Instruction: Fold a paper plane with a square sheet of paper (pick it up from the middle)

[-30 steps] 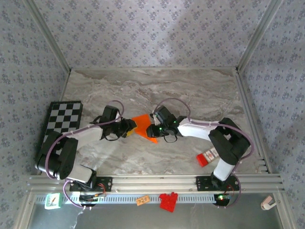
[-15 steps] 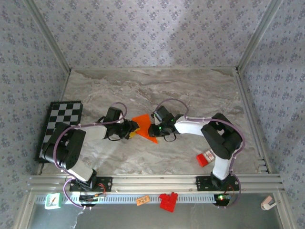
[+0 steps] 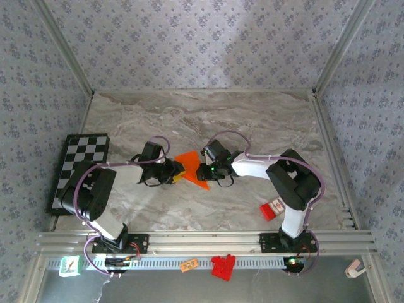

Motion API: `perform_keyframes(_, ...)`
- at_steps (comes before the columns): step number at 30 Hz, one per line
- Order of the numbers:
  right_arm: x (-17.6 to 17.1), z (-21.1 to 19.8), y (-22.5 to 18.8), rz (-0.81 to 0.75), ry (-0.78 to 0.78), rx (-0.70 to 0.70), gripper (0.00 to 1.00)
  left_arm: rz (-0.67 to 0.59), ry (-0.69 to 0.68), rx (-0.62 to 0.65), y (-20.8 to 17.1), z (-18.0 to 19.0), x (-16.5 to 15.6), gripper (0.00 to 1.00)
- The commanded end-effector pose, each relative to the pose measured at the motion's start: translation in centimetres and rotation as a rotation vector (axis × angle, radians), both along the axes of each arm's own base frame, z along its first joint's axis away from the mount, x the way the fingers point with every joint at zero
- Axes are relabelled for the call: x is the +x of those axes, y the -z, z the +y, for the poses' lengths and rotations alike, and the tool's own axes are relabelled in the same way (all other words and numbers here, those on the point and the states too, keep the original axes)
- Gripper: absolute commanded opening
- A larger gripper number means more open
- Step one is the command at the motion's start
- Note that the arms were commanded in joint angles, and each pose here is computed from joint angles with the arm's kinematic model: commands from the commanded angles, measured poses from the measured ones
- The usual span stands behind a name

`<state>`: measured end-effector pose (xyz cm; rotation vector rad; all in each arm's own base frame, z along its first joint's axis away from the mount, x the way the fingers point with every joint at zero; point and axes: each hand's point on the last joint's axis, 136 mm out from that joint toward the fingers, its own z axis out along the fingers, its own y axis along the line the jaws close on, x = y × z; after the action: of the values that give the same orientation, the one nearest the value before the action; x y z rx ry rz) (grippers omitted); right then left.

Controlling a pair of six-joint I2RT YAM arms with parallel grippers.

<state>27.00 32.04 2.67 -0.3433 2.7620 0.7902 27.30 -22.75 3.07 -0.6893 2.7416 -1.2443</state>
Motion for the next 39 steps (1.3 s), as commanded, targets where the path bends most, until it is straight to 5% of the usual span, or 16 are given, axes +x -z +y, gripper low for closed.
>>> perform_keyframes(1,-0.7,-0.6,1.5,0.055,0.009,-0.023,0.26,-0.053,0.047,-0.036,-1.3,-1.1,0.9,0.32)
perform_keyframes(28,-0.1,-1.2,0.5,0.008,-0.017,-0.008,0.26,-0.115,0.077,-0.096,-1.5,-1.5,2.2,0.16)
perform_keyframes(39,1.0,-1.5,-4.4,-0.238,-0.055,-0.048,0.38,-0.099,0.034,-0.071,-2.1,-0.9,2.2,0.07)
